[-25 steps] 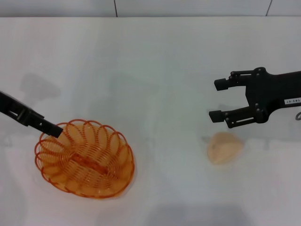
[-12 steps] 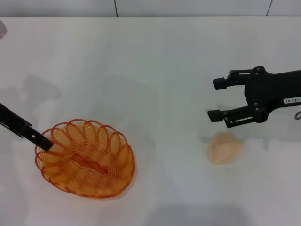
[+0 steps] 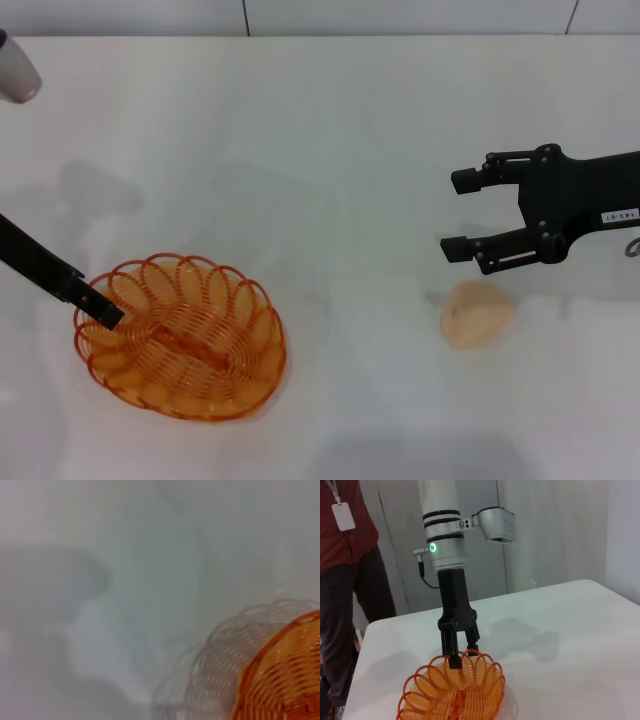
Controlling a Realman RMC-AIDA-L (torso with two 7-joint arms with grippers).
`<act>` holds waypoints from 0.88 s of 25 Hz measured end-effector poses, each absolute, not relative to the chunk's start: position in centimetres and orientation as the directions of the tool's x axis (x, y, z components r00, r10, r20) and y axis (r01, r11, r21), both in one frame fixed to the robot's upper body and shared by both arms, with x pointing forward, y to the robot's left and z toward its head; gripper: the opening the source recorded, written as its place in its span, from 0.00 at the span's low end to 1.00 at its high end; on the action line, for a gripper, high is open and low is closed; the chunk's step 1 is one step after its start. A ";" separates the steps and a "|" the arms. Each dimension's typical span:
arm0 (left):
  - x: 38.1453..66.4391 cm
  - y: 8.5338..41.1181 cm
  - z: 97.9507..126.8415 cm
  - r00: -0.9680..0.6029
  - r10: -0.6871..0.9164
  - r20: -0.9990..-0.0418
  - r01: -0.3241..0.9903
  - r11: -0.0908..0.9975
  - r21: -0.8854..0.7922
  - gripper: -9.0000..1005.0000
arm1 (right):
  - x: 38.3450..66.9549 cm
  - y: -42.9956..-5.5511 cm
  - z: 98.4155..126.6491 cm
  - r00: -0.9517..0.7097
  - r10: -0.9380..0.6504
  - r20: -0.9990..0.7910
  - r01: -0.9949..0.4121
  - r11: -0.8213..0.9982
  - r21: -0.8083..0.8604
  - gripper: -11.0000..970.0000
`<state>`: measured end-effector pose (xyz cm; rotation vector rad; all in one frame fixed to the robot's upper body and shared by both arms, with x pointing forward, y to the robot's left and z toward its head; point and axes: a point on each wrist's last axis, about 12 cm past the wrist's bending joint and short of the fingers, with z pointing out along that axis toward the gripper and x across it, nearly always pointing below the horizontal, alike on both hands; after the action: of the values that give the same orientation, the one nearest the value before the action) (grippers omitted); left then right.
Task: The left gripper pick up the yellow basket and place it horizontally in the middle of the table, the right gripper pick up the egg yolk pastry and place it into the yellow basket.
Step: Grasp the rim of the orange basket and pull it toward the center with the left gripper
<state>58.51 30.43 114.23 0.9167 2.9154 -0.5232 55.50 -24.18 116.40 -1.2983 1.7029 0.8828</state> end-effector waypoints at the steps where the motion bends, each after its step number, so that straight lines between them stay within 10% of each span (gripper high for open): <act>1: 58.5 30.4 114.2 -0.825 0.548 -0.137 0.562 0.769 -0.305 0.78 | 55.5 -24.2 116.4 -0.150 -0.412 -0.899 -0.972 0.228 0.058 0.86; 10: 58.4 29.8 113.7 -0.827 0.549 -0.123 0.557 0.768 -0.316 0.77 | 55.4 -24.2 116.4 -0.150 -0.413 -0.898 -0.973 0.225 0.058 0.86; 22: 58.6 29.3 113.3 -0.827 0.548 -0.123 0.557 0.770 -0.312 0.36 | 55.3 -24.2 116.4 -0.148 -0.413 -0.899 -0.973 0.222 0.059 0.86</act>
<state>58.58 29.26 113.32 0.9154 2.9325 -0.5295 55.32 -24.21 116.44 -1.3054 1.6994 0.8871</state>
